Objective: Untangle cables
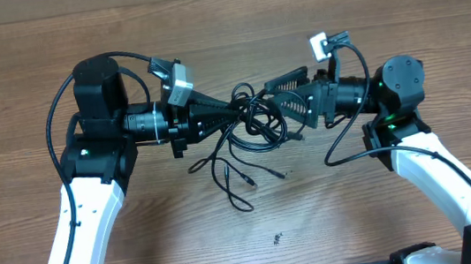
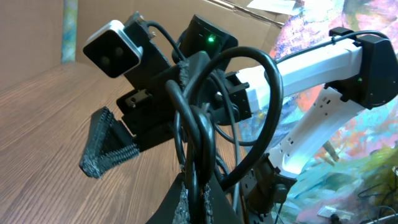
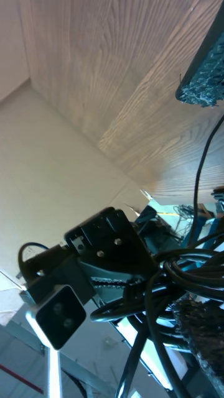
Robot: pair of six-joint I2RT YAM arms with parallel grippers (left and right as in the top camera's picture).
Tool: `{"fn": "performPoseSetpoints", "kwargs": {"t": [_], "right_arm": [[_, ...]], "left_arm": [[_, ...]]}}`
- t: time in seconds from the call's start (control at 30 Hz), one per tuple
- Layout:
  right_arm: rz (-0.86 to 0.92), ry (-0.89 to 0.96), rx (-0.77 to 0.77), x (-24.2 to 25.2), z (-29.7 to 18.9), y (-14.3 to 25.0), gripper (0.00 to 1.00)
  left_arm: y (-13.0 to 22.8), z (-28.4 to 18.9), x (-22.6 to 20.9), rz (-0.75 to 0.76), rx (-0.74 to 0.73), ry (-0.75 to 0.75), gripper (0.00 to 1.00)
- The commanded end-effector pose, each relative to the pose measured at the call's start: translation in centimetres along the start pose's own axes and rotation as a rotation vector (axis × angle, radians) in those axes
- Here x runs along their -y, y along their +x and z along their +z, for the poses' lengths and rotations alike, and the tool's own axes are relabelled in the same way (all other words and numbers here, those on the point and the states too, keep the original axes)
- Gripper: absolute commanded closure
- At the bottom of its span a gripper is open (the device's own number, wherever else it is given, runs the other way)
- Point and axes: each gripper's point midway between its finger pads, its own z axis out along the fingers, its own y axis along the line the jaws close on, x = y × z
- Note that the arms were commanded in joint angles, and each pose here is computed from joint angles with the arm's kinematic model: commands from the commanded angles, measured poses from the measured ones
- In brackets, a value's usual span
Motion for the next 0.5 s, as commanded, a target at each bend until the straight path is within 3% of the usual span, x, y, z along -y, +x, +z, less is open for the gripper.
{"fn": "performPoseSetpoints", "kwargs": {"t": [0.0,0.13,0.3,0.33,0.47], "right_arm": [[-0.079,-0.07,-0.062,-2.05,1.67,1.25,0.0],[-0.082,-0.077,-0.075,-2.19,2.12,1.71,0.02],[-0.069,-0.076,-0.082,-2.09,2.12,1.87,0.23],[-0.069,-0.076,-0.082,-2.1,2.12,1.88,0.32],[-0.069,-0.078,-0.085,-2.12,2.11,1.93,0.37]], "left_arm": [[-0.13,0.17,-0.7,-0.005,-0.004,-0.045,0.96],[-0.13,0.17,-0.69,-0.018,-0.004,-0.044,0.96],[-0.13,0.17,-0.71,-0.018,-0.004,-0.045,0.96],[-0.13,0.16,-0.74,-0.018,-0.004,-0.047,0.96],[-0.09,0.11,-1.34,-0.018,-0.006,-0.082,0.96]]}}
